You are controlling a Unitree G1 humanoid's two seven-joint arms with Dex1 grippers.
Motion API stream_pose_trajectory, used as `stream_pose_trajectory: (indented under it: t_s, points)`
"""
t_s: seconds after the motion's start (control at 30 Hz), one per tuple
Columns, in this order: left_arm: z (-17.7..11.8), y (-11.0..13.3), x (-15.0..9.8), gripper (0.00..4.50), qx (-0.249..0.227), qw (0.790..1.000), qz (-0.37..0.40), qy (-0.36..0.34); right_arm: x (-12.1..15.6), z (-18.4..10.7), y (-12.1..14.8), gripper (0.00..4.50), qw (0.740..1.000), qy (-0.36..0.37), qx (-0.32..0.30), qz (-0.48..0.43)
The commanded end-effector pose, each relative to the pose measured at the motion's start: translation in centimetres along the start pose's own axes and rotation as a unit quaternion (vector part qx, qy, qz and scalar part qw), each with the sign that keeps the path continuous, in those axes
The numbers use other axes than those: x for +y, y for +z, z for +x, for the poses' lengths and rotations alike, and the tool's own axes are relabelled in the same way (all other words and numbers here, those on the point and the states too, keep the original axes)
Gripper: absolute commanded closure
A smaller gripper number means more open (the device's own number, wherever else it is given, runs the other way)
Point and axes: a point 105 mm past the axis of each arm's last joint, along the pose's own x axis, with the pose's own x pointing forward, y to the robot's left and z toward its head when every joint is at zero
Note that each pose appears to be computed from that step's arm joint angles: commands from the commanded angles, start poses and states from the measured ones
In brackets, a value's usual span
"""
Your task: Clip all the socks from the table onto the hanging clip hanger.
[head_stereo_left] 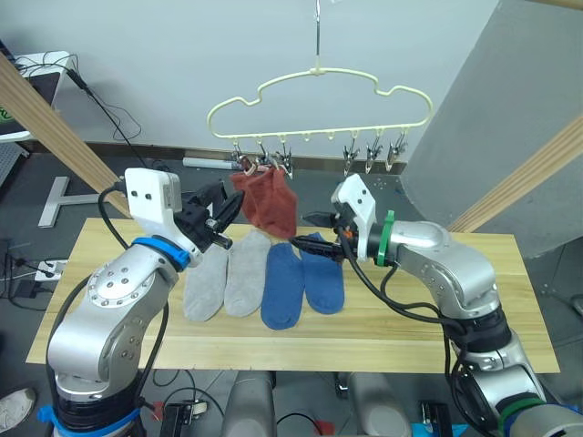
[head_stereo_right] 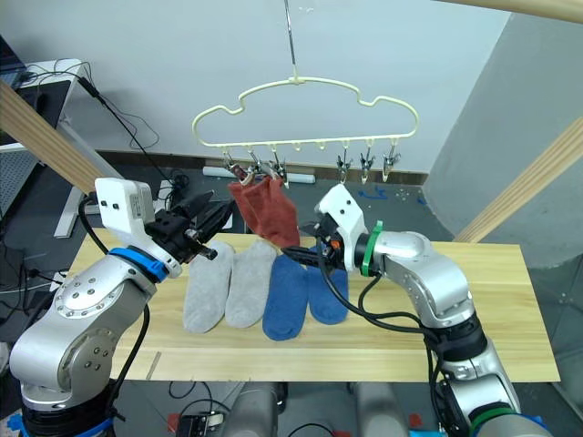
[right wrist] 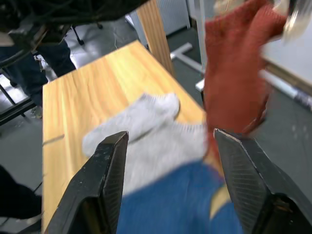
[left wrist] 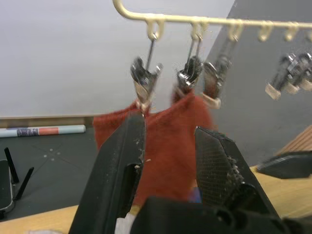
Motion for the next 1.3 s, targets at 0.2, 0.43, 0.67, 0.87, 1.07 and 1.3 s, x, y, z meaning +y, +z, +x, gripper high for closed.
stream_pose_trajectory:
  t_s: [0.2, 0.43, 0.67, 0.87, 1.07, 1.3]
  points:
    - [-2.0, -0.3, 1.0, 2.56, -0.03, 0.998, 0.03, 0.042, -0.4, -3.9, -0.6, 1.6, 0.994, -0.095, -0.034, -0.028]
    - [-4.8, -3.0, 1.7, 2.56, -0.009, 0.997, 0.021, 0.071, -0.3, -8.1, -4.8, 1.6, 0.983, -0.182, -0.002, -0.017]
    - [-6.1, -7.6, 1.0, 2.56, 0.029, 0.995, 0.003, 0.095, 1.2, -10.0, -7.7, 1.6, 0.972, -0.234, 0.003, 0.021]
    - [-7.0, -9.3, 0.5, 2.56, 0.041, 0.994, 0.013, 0.097, 1.1, -11.6, -8.9, 1.6, 0.964, -0.264, 0.003, 0.04]
    - [-7.5, -11.2, -0.3, 2.56, 0.055, 0.993, -0.004, 0.104, 0.8, -12.9, -10.7, 1.6, 0.95, -0.298, 0.017, 0.087]
    - [-7.8, -12.0, -0.7, 2.56, 0.056, 0.993, -0.008, 0.106, 1.3, -13.5, -11.5, 1.6, 0.948, -0.302, 0.019, 0.102]
